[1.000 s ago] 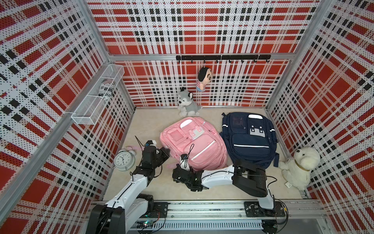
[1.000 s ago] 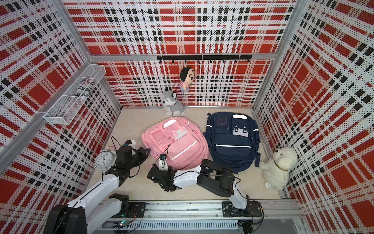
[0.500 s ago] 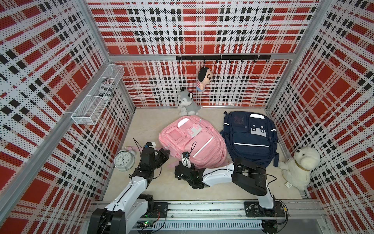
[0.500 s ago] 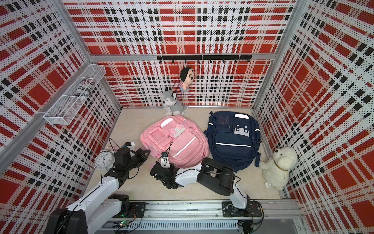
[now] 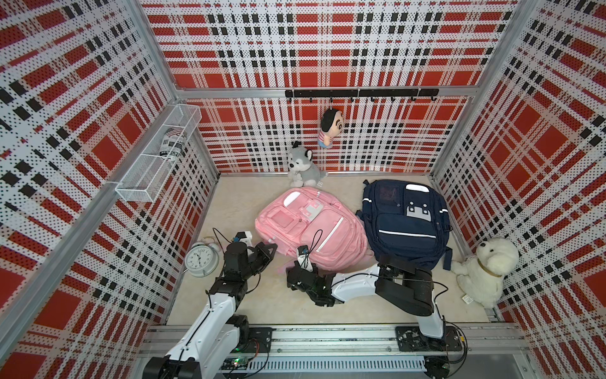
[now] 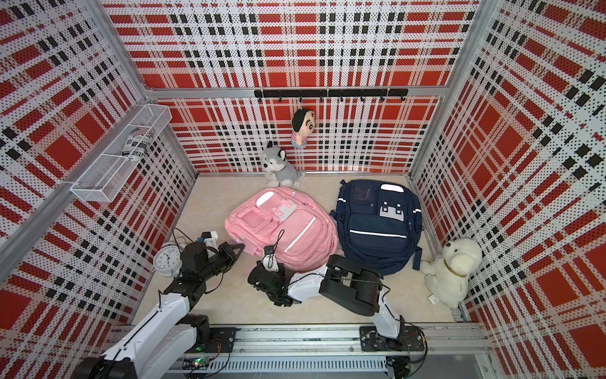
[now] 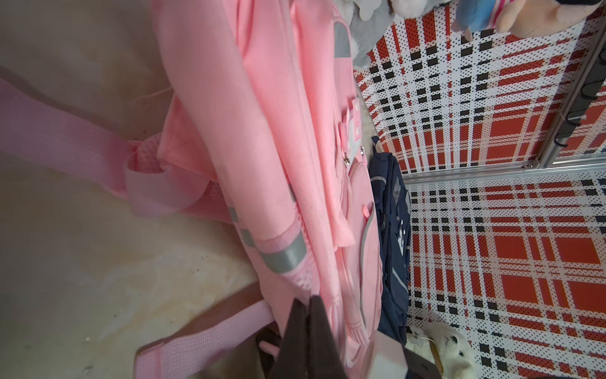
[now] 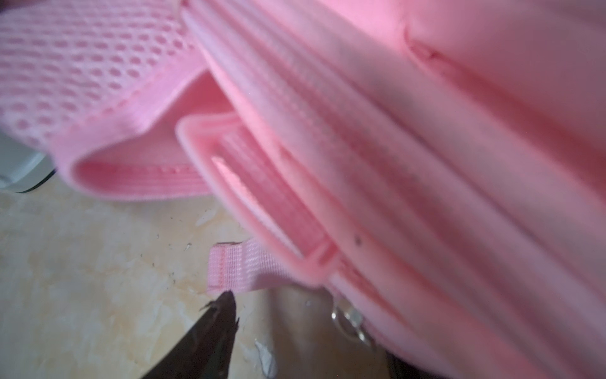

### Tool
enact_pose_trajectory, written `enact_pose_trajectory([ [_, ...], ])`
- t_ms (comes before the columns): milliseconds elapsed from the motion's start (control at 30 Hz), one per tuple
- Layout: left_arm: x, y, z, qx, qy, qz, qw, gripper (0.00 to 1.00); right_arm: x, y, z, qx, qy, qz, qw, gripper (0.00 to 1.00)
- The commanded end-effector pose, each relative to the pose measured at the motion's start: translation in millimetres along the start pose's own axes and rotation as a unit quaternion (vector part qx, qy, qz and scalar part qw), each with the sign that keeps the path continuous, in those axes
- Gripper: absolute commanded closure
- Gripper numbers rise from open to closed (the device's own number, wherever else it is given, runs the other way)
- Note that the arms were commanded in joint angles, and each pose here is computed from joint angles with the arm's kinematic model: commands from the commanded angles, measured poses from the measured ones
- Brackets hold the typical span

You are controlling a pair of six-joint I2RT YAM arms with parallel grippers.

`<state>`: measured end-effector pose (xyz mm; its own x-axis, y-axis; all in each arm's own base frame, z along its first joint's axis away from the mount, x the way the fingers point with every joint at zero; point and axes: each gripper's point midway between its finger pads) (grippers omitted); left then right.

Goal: Zip up the backpack
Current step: Zip the zipper on the backpack.

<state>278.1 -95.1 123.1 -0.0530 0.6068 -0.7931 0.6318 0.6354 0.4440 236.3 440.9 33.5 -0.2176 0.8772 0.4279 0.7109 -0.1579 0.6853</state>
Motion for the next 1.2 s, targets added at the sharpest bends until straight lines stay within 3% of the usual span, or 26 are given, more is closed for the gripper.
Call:
enact_pose_trajectory([
  [0,-14,6,-7,-0.006,-0.028,0.010,1.000,1.00,-21,25,-2,-0.031,-0.025,0.002,0.999,0.28],
  [233,-10,2,-7,-0.002,-0.025,0.010,1.000,1.00,-15,38,-7,-0.047,-0.009,-0.015,0.999,0.31],
  [767,-4,2,-7,-0.005,-0.021,0.005,1.000,1.00,-13,43,-10,-0.046,0.015,-0.028,0.998,1.00],
  [1167,6,13,-2,-0.018,0.000,0.007,1.000,1.00,0,12,-24,0.054,0.074,-0.039,0.995,1.00],
])
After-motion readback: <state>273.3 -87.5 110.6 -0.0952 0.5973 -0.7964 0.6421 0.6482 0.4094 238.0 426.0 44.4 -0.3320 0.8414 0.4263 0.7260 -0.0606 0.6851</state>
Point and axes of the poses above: each gripper's point midway between its finger pads, its own z axis out along the fingers, its own x axis along the line the jaws close on, y = z × x, and after that the axes turned 9 degrees about z, right-handed
